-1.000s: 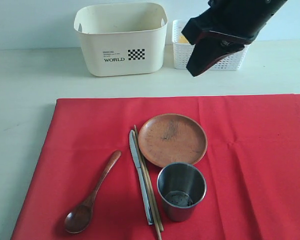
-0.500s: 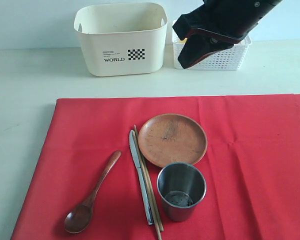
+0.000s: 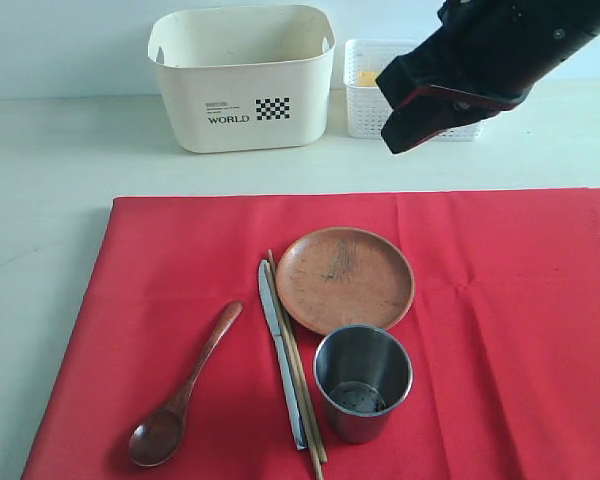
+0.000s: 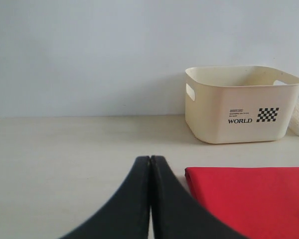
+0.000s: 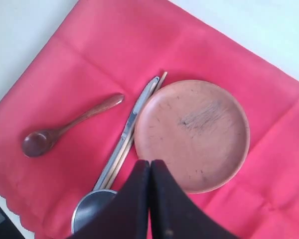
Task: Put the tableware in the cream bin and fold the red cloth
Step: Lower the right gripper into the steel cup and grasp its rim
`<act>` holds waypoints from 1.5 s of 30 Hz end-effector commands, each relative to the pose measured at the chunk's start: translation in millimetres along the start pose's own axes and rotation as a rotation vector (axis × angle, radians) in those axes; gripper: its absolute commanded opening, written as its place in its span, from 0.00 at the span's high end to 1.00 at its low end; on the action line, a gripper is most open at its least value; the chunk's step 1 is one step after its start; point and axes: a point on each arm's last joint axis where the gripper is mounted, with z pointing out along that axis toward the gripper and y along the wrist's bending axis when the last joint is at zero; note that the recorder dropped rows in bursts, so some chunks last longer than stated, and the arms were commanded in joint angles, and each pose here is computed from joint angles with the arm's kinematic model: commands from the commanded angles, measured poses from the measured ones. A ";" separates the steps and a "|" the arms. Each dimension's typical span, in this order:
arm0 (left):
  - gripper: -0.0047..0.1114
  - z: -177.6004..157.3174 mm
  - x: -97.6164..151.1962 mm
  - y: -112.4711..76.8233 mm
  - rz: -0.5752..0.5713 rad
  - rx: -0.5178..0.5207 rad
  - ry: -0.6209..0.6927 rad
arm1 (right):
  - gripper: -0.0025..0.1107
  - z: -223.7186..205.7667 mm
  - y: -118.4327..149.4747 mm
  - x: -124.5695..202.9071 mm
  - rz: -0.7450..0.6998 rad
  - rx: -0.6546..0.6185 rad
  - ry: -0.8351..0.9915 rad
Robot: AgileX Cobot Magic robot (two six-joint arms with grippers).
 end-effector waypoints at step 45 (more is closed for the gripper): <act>0.95 -0.4 0.5 -0.6 -0.014 0.010 -0.005 | 0.47 101.2 31.9 75.5 -0.209 0.057 0.234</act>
